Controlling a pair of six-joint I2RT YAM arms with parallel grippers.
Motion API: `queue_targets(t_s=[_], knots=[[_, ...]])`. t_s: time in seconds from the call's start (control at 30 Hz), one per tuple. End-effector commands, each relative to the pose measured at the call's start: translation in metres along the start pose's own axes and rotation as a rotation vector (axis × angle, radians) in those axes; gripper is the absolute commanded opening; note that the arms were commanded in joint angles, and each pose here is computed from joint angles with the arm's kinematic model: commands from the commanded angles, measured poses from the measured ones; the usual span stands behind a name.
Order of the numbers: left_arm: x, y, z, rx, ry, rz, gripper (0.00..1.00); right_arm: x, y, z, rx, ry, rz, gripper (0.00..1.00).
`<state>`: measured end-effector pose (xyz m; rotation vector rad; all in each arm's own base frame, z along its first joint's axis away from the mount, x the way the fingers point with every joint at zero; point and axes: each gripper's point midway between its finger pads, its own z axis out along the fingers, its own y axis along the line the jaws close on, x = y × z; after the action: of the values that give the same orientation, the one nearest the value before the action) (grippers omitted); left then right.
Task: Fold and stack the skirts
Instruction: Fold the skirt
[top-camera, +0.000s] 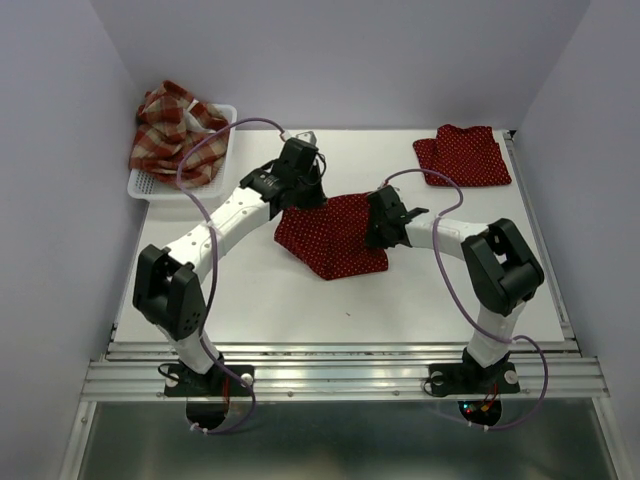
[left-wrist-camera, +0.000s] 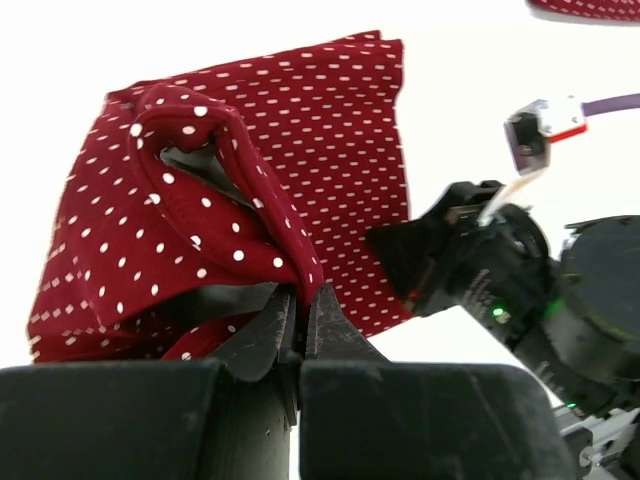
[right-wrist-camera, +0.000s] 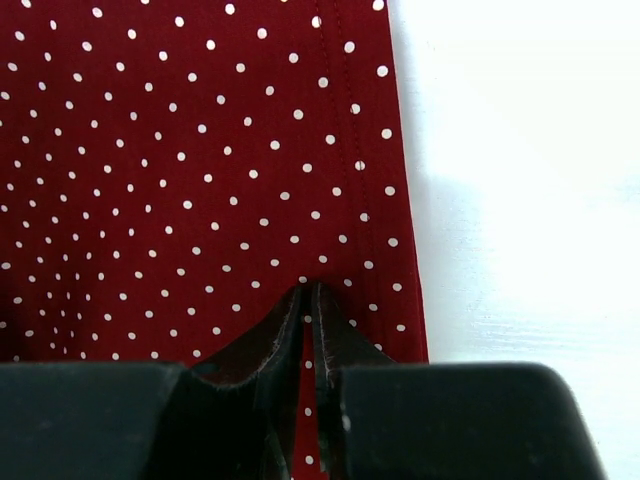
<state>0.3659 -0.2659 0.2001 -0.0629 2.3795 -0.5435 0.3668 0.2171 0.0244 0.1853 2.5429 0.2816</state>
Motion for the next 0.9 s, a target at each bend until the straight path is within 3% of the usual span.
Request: queue_targets(t_s=[0.0, 0.67, 0.87], knots=[[-0.018, -0.044, -0.003, 0.093, -0.051, 0.005, 0.00, 0.032, -0.020, 0.008, 0.023, 0.096, 0.009, 0.13], [0.015, -0.111, 0.063, 0.175, 0.055, 0.048, 0.00, 0.018, -0.017, -0.011, -0.101, 0.065, 0.059, 0.12], [0.019, -0.106, 0.067, 0.150, 0.060, 0.048, 0.00, -0.014, -0.007, -0.047, -0.159, -0.047, 0.074, 0.12]])
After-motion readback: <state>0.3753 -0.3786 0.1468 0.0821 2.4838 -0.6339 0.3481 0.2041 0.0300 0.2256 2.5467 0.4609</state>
